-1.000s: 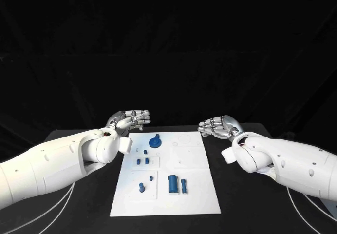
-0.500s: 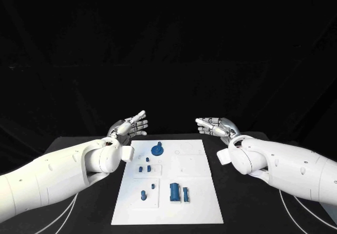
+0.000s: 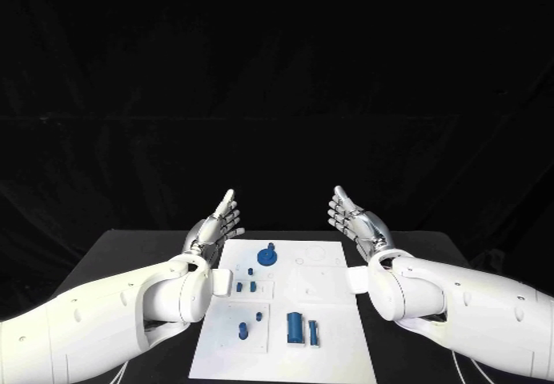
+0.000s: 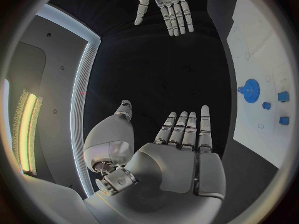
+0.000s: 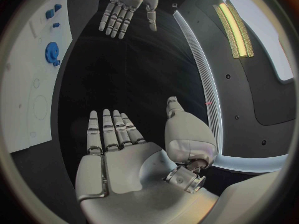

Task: Assemble the parts on the task board

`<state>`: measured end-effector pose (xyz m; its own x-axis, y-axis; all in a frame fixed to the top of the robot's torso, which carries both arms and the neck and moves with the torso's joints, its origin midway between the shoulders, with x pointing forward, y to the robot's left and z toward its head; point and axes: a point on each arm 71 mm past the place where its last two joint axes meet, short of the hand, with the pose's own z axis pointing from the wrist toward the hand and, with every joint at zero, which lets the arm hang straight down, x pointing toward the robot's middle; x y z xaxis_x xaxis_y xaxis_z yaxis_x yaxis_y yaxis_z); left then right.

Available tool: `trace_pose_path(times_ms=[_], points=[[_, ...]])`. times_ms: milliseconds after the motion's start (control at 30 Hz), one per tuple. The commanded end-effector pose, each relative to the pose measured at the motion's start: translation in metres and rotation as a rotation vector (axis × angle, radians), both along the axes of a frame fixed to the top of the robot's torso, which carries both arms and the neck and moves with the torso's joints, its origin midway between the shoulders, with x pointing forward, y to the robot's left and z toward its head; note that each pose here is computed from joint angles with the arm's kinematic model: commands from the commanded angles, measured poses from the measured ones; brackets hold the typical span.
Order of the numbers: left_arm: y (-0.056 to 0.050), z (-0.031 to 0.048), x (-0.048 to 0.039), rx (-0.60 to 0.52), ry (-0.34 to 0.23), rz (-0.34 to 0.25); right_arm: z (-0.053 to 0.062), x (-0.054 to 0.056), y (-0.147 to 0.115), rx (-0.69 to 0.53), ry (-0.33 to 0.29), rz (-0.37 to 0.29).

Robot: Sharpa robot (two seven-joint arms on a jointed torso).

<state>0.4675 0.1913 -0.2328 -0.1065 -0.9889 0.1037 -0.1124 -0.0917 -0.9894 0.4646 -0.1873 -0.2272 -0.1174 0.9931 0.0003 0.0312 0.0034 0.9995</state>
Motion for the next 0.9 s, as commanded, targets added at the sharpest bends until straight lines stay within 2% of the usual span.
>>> trace_pose_path(times_ms=[33,133,900], points=[[0.0024,0.0081,-0.0037,0.082,-0.101,0.090,0.0029,-0.0027,-0.0052,0.011,-0.030,-0.100],[0.0012,0.0086,-0.0057,0.087,-0.107,0.096,0.0030,-0.0029,-0.0052,0.012,-0.030,-0.100],[0.0012,0.0086,-0.0057,0.087,-0.107,0.096,0.0030,-0.0029,-0.0052,0.012,-0.030,-0.100]])
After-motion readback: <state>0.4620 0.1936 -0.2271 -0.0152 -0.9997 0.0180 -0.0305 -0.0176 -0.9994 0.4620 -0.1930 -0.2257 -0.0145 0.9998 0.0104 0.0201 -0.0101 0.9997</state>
